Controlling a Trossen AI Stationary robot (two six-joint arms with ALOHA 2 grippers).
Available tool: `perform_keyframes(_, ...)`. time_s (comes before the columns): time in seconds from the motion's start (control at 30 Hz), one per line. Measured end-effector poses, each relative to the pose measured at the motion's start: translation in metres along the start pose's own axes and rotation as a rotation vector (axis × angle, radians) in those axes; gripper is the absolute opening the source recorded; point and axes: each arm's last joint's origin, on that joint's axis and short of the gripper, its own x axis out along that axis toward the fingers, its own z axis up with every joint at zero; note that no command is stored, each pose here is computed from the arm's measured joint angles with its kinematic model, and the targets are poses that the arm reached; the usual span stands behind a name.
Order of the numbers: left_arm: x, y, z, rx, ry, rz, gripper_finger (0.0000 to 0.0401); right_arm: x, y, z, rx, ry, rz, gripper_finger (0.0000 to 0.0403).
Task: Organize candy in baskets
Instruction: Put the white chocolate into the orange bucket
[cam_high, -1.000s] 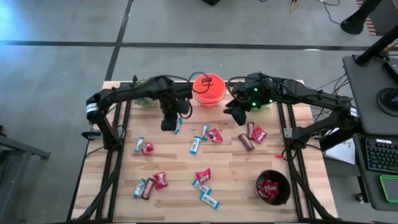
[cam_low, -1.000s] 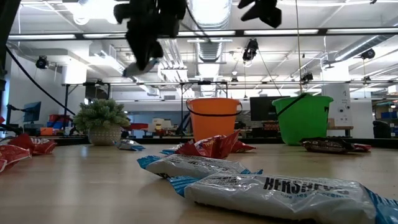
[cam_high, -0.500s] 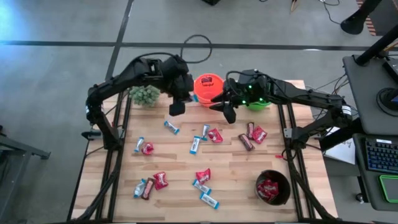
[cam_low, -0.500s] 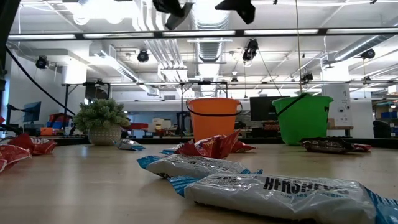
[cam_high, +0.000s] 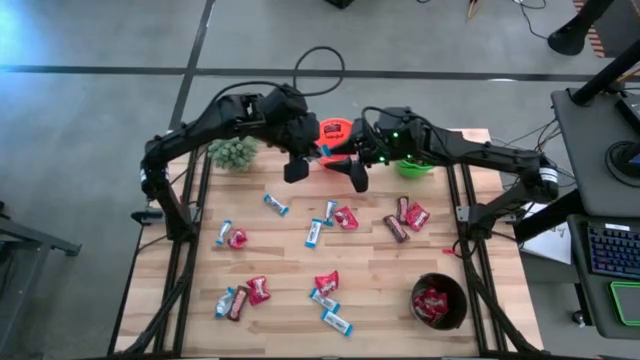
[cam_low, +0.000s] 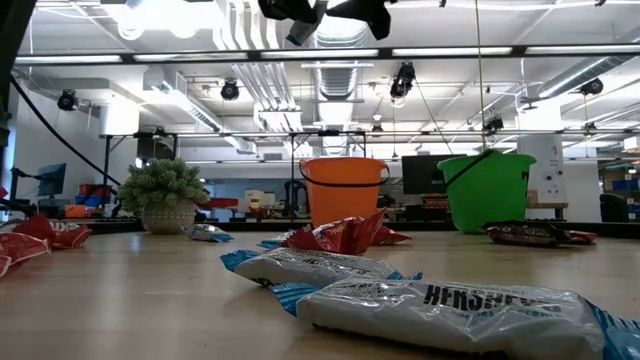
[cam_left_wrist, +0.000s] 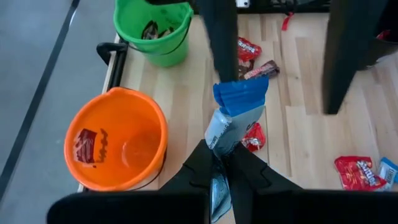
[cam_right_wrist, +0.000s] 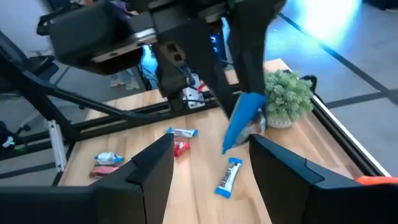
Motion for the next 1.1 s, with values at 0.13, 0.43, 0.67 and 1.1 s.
perform_keyframes(0.13,0.002,0.0,0.0,-0.001,-0.001,0.0,0.0001,0.007,-0.005,-0.002,-0.015,0.0,-0.018,0.0199)
perform_keyframes(0.43,0.001,0.0,0.003,0.002,-0.023,0.001,0.0001,0.015,-0.017,-0.002,-0.035,-0.025,-0.06,0.0197)
perform_keyframes(0.67,0.001,0.001,0.003,0.002,-0.026,0.003,0.0001,0.015,-0.018,0.0,-0.047,-0.045,-0.061,0.0159)
perform_keyframes(1.1,0.001,0.001,0.002,0.004,-0.017,0.003,0.0001,0.015,-0.018,-0.001,-0.036,-0.039,-0.06,0.0017)
